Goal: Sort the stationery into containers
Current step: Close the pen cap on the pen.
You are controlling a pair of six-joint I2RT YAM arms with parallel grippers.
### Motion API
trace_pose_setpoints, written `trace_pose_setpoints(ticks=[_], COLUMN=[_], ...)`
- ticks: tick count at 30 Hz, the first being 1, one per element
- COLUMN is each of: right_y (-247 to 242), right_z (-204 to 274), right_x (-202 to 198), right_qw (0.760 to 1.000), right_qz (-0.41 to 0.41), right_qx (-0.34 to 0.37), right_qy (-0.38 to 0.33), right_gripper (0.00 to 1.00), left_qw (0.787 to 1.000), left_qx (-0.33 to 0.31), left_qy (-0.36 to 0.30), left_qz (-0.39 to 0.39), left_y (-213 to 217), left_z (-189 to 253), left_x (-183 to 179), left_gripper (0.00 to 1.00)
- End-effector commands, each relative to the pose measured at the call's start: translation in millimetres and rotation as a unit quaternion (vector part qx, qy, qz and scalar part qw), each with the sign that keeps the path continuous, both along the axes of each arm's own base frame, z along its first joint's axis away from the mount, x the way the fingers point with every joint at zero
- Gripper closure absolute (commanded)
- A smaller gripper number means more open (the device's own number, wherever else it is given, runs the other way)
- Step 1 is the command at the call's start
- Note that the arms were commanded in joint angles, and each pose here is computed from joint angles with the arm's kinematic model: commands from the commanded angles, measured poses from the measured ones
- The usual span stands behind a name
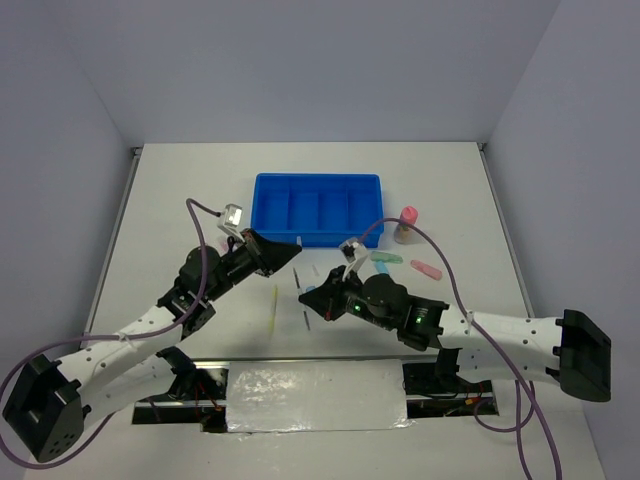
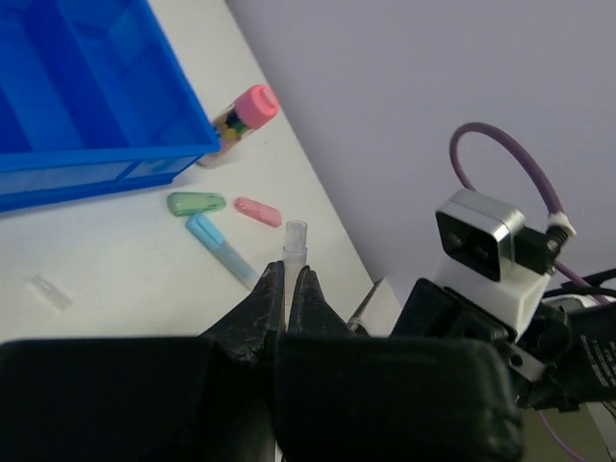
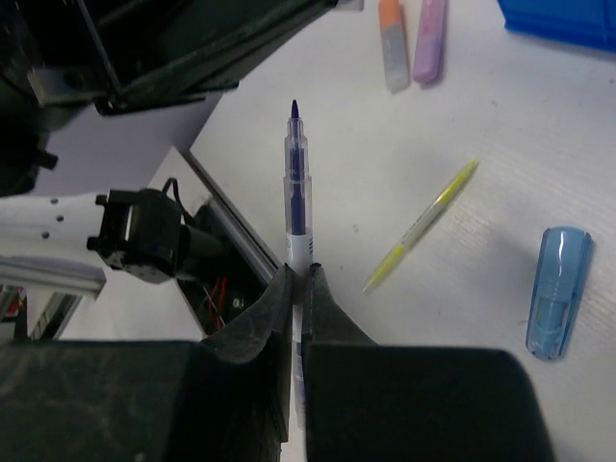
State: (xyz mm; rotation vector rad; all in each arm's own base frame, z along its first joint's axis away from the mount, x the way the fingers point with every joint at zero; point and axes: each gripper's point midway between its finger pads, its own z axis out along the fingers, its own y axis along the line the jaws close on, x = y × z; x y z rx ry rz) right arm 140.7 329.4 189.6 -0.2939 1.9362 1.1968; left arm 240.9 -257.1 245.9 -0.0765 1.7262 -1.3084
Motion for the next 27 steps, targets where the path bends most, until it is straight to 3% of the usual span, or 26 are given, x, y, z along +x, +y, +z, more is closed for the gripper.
trace_pose_setpoints(ticks=[1,27], right_y=[2,-10], right_z=[38,54], right_x=[16,20], right_qw=[0.998,0.996], right_qz=[-0.046,-0.069], right_qx=[0.039,0.042], right_qy=[-0.023,-0.047], right_gripper=[1.00,1.00], left_qw=[0.994,0.993], left_qx=[-0.055,-0.047], left_qy=[-0.095,-0.101], left_qz=[-0.030,-0.026], left_y=[-2,4], left_z=[48,39], left_x=[-15,-20], left_gripper=[1.00,1.00])
